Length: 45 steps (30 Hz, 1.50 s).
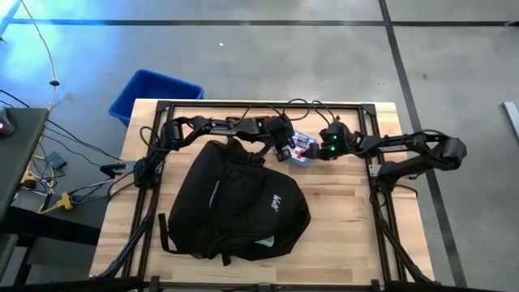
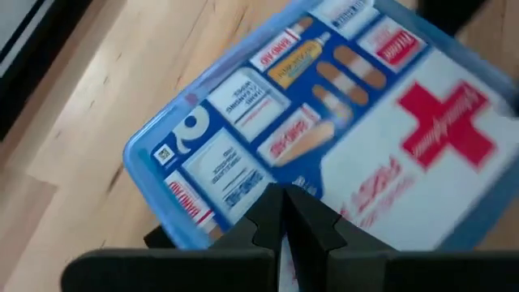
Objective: Unpack backpack
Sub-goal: Put the medkit into the backpack
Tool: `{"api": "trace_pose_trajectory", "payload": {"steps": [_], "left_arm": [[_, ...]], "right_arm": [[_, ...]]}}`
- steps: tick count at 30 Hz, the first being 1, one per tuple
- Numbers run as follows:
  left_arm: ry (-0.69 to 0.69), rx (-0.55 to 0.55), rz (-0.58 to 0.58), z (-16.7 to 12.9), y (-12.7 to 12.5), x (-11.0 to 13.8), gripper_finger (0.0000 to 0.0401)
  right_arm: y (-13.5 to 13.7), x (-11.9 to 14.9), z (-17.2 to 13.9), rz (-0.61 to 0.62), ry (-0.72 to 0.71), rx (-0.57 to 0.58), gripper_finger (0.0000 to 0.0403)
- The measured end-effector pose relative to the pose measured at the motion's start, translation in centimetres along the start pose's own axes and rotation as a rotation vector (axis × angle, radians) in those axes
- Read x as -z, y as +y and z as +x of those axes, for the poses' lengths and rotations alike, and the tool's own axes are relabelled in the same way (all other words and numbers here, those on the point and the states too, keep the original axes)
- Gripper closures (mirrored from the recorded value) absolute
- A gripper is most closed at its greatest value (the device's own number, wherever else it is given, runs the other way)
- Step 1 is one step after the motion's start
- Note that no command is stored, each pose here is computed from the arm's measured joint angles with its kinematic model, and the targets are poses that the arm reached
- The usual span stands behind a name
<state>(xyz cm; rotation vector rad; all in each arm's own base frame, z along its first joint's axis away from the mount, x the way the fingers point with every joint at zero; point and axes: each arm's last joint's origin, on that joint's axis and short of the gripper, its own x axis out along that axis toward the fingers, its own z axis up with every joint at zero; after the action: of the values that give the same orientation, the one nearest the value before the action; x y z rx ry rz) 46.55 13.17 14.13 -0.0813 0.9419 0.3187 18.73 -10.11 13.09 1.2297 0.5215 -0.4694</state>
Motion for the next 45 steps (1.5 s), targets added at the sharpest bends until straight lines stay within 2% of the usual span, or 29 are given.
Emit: {"api": "trace_pose_trajectory", "payload": {"steps": [3,8,12,18,21,25,27,29,35,41,45], "left_arm": [[-0.003,0.004,-0.007,0.1,0.2,0.0,0.0401],[-0.013,0.011,-0.007,-0.1,0.2,-0.2,0.0401],[-0.029,0.025,-0.005,-0.4,0.0,-0.4,0.0401],[-0.009,0.058,0.016,-3.2,-0.9,-1.0,0.0401],[0.007,-0.032,0.025,-4.5,-0.8,-1.2,0.0401],[0.082,-0.209,0.017,-4.9,0.9,-0.6,0.0401],[0.139,-0.273,0.018,-5.0,1.7,0.0,0.0401],[0.168,-0.286,0.006,-5.0,2.4,0.3,0.0401],[0.214,-0.122,-0.045,-3.3,4.2,1.2,0.0401],[0.174,0.056,-0.035,-1.1,3.1,1.4,0.0401],[0.180,0.016,-0.008,-0.5,2.1,1.7,0.0401]], "right_arm": [[1.1,-0.3,-0.8,-0.035,-0.047,-0.077,0.0052],[2.3,-0.5,-2.3,-0.049,-0.135,-0.121,0.0052],[2.3,-0.3,-3.0,-0.054,-0.157,-0.077,0.0052],[2.0,0.5,-3.3,-0.105,-0.125,0.031,0.0053],[1.3,0.8,-3.3,-0.078,-0.114,0.112,0.0053],[0.3,1.2,-3.3,-0.051,-0.112,0.237,0.0053],[0.3,1.3,-3.3,-0.051,-0.106,0.232,0.0053],[0.3,1.3,-3.3,-0.050,-0.102,0.230,0.0053],[0.2,1.3,-3.2,-0.021,-0.109,0.250,0.0053],[-0.7,1.7,-1.6,0.035,-0.039,0.308,0.0056],[-0.4,1.8,0.4,0.049,-0.034,0.232,0.0066]]}}
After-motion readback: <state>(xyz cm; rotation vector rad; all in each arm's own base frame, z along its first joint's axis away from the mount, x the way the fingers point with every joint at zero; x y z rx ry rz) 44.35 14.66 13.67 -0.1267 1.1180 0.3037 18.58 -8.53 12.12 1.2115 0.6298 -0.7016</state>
